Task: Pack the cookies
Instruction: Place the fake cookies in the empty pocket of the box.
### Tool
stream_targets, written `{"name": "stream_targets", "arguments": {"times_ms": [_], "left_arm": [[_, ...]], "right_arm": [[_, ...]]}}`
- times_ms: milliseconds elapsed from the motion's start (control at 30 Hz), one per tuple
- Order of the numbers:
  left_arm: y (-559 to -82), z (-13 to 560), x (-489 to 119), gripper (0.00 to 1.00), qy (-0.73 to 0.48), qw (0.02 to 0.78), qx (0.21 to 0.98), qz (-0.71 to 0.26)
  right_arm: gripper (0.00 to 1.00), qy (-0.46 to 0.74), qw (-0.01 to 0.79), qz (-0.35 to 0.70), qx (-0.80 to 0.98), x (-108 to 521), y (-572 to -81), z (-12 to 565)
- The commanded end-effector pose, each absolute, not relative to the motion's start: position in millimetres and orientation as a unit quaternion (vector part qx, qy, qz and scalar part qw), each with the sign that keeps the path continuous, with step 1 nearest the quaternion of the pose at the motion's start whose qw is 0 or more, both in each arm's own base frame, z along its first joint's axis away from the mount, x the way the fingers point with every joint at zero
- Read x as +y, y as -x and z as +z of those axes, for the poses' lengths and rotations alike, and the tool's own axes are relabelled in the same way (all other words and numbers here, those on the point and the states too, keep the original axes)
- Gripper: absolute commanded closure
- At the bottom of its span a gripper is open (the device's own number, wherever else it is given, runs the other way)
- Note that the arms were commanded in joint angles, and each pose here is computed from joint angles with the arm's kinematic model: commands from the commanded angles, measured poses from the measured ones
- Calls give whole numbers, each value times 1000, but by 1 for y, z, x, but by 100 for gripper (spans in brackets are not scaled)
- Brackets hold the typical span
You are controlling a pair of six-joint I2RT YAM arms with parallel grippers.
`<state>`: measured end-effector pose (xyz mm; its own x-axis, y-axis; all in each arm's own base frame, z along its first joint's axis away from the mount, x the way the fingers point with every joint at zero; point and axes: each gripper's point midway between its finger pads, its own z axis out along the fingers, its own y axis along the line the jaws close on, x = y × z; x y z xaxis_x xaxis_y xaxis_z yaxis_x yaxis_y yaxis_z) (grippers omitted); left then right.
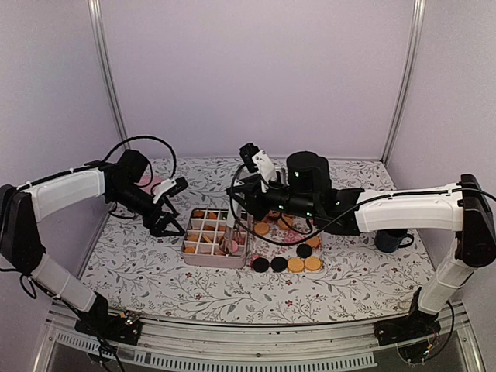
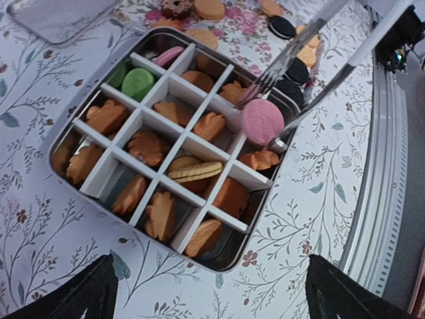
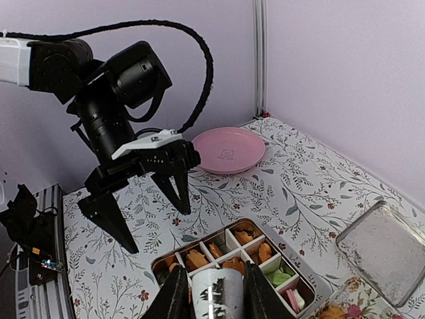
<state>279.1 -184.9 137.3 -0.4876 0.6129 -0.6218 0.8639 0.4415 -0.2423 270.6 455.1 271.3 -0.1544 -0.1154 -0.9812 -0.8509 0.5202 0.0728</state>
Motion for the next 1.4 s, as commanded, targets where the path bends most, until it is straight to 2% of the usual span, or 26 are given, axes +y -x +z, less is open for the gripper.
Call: {"name": "stream_targets", "arguments": {"times_ms": [0,200,367,600,833,1267,1367], "left_arm": [[-270,134,-226,1,-497,237,778,-303],[-269,134,-262,1,-540,257,726,-340],[-274,134,-283,1,-564,273,686,-372],[-271,143,-303,13,-585,294,635,-410],[-261,150,-312,20,-582,284,613,-453],[-242,179,-305,17,-570,286,609,-472],[-237,183,-304,20,-567,279,608,-480]], "right_arm": [[74,349,572,343,659,451,-268,306],[71,350,563,339,668,453,-270,296],[69,343,573,347,659,455,-271,315],[68,345,570,347,661,455,-270,315],[68,341,573,352,657,456,-270,319],[69,328,608,388,611,454,-263,366],[69,326,608,400,603,456,-261,371]]}}
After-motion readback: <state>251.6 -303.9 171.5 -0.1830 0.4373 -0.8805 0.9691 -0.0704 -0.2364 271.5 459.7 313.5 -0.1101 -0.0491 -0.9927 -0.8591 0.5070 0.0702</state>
